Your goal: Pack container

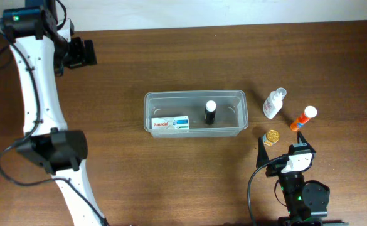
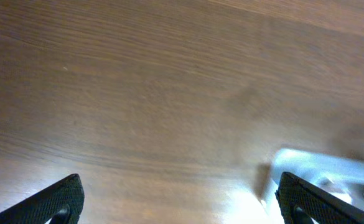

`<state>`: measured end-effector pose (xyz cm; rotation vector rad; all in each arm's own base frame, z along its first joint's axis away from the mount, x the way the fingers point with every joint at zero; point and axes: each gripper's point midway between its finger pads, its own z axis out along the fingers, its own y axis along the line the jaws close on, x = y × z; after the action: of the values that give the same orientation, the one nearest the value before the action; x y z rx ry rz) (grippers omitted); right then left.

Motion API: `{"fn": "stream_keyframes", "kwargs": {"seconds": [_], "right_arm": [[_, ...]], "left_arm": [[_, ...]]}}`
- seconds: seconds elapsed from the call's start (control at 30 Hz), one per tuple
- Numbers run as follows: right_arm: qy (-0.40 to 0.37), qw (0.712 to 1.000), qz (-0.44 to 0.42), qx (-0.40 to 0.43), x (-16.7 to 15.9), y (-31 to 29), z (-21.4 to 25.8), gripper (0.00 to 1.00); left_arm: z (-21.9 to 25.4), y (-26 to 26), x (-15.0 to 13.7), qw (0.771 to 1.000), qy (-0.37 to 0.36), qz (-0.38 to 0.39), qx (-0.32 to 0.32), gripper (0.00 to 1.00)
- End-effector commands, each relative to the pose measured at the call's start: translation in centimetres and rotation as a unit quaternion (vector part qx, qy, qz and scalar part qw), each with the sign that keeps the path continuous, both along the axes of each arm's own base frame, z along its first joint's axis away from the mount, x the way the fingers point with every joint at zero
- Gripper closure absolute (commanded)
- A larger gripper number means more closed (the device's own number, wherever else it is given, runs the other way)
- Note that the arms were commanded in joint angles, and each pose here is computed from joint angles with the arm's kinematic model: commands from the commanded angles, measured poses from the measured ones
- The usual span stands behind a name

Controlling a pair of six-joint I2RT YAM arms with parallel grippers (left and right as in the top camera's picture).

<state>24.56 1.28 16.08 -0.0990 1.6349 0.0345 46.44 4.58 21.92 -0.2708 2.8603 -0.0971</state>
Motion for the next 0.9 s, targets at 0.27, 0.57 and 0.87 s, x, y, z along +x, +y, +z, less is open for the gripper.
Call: {"fn": "stream_keyframes", "kwargs": {"seconds": [0.27,0.57,0.87], "right_arm": [[0.000,1.000,-0.008,0.000,0.0,-0.3,-0.3,0.02],[0.000,1.000,-0.008,0.000,0.0,-0.3,-0.3,0.01],[0.000,1.000,-0.008,0.000,0.0,-0.3,-0.3,0.02]], "left_arm": [[10.1,-0.2,-13.1,0.996,-0.077,0.016,0.051,0.01],[8.8,-1.0,-19.4,0.968,-0.241,0.032,0.063,0.01],[1.4,-0.3,-21.6,0.934,-0.339,0.041,0.102,0.00]]}}
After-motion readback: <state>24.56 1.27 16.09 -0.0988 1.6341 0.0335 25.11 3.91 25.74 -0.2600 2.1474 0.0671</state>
